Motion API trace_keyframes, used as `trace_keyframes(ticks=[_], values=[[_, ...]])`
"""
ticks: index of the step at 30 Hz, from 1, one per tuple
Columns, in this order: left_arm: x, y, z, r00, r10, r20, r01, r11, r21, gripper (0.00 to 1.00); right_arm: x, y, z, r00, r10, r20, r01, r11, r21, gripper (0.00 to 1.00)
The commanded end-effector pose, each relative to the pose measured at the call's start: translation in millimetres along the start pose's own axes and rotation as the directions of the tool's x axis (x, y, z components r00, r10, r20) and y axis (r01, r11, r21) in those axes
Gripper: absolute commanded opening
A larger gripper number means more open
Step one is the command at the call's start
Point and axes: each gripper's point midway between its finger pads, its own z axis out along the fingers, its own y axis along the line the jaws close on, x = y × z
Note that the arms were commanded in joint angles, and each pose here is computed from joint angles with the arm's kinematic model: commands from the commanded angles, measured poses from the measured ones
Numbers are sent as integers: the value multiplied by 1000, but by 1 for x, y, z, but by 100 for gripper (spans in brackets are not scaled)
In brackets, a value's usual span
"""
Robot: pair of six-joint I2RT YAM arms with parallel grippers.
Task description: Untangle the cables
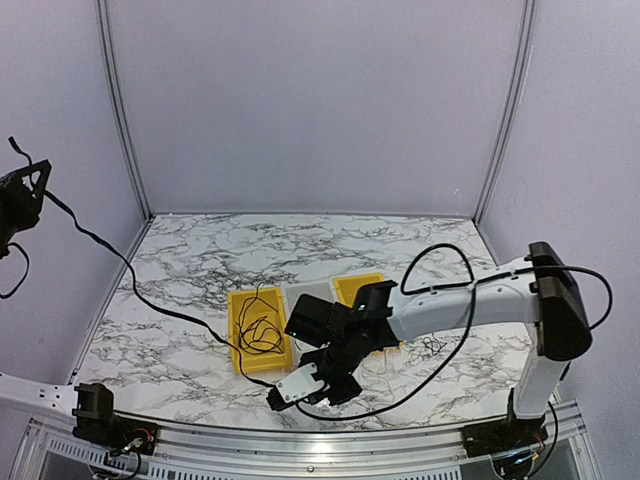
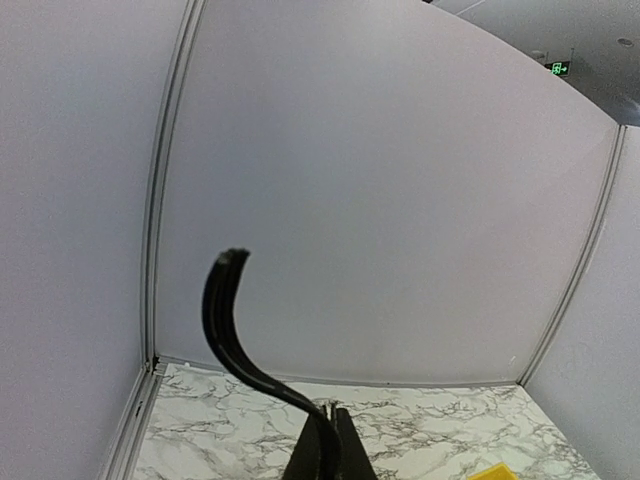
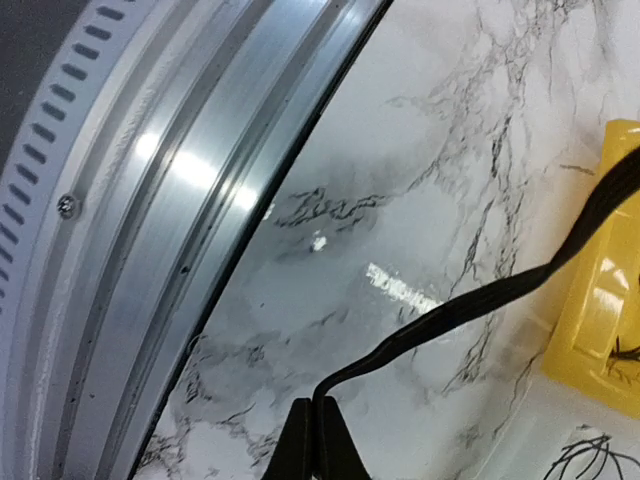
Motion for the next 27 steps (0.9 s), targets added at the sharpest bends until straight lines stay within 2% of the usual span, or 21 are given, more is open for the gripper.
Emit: trace_keyframes(ticks=[1, 10, 17, 20, 27], values=[[-29, 17, -3, 999, 19, 45, -16, 998, -64, 0, 33, 9, -25, 997, 75, -10, -75, 997, 37, 0], [-48, 12, 4, 994, 100, 53, -90, 982, -169, 0, 101, -18, -43, 962, 274, 17, -274, 958, 86, 0], [-64, 7, 9, 988, 143, 56, -126, 964, -235, 0, 103, -25, -61, 958, 286, 25, -287, 950, 122, 0], [-86, 16, 4, 991, 94, 97, -70, 970, -233, 0, 121, -15, -57, 954, 299, -25, -294, 949, 114, 0], [-102, 9, 7, 985, 138, 101, -111, 964, -242, 0, 150, -9, -57, 931, 362, -51, -354, 927, 124, 0]])
